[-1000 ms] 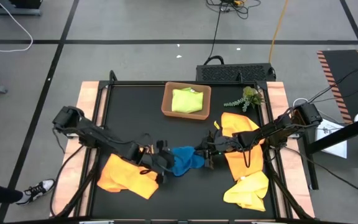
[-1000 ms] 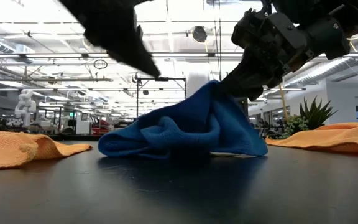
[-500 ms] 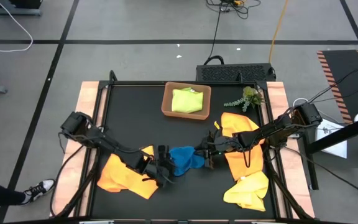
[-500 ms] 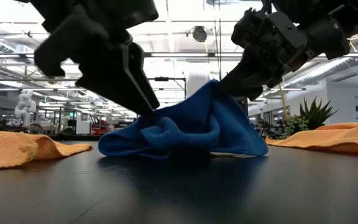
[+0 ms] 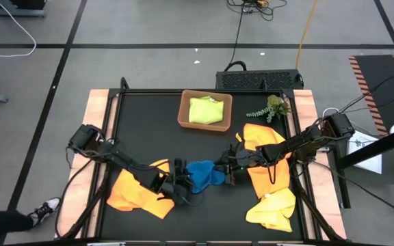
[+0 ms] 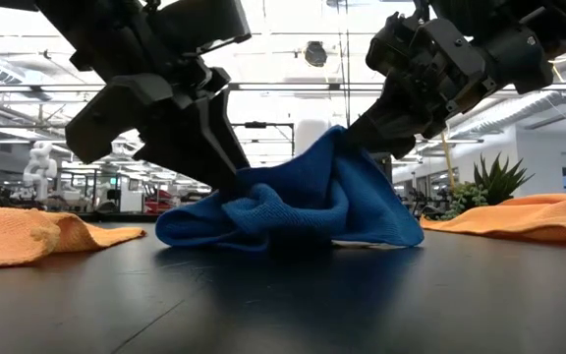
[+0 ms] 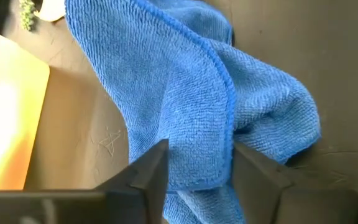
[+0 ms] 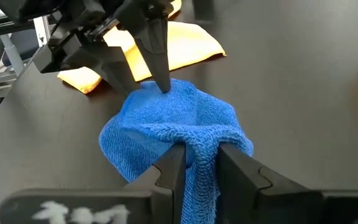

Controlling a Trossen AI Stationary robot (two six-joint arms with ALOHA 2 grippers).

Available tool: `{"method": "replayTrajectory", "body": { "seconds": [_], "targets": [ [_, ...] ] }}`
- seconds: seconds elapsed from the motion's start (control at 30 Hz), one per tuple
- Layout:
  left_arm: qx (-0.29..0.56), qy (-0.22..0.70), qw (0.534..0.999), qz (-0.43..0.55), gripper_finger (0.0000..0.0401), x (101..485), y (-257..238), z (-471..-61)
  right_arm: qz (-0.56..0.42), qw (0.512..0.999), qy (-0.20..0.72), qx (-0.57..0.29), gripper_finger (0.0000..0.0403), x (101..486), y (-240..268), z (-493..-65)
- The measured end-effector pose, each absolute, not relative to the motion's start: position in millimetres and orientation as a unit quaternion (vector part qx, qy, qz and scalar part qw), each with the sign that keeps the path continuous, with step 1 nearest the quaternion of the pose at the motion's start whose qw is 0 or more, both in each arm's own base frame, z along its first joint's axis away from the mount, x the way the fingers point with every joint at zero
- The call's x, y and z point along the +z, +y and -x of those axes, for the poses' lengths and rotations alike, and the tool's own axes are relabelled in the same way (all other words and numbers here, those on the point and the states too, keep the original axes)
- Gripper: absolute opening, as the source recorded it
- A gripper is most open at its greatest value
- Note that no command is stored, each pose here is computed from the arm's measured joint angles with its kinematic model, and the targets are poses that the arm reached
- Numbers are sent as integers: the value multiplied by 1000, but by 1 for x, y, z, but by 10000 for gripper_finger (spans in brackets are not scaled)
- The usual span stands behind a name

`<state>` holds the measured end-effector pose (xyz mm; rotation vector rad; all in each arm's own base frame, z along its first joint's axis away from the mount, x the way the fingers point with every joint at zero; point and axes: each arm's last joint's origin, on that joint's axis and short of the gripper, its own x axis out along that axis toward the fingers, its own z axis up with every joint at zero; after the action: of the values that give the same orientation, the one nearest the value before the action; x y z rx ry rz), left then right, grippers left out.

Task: Fold microfiber towels
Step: Fold the blue microfiber towel

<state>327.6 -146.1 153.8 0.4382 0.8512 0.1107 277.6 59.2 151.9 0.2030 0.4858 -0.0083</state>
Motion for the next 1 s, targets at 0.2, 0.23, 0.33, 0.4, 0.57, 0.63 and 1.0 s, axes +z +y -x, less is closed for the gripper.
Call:
{"method": "replayTrajectory", "body": {
  "seconds": [0.2, 0.23, 0.33, 0.4, 0.57, 0.63, 1.0],
  "targets": [
    [46, 410, 882, -226, 38, 154, -146, -328, -100, 966, 240, -4, 77, 152, 59, -278],
    [45, 412, 881, -229, 20, 154, -146, -328, -101, 965, 240, -3, 77, 152, 59, -278],
    [55, 419, 875, -238, 9, 160, -147, -329, -100, 964, 247, 0, 77, 151, 59, -277],
    [62, 426, 868, -245, 5, 168, -147, -332, -102, 958, 267, 17, 77, 148, 60, -275],
    [89, 439, 855, -261, 3, 195, -148, -339, -127, 938, 321, 13, 77, 139, 60, -269],
    [98, 438, 854, -264, 3, 204, -147, -343, -135, 935, 327, 8, 77, 137, 59, -268],
    [140, 434, 845, -280, 1, 236, -135, -355, -179, 922, 343, -8, 117, 114, 58, -245]
  ]
}}
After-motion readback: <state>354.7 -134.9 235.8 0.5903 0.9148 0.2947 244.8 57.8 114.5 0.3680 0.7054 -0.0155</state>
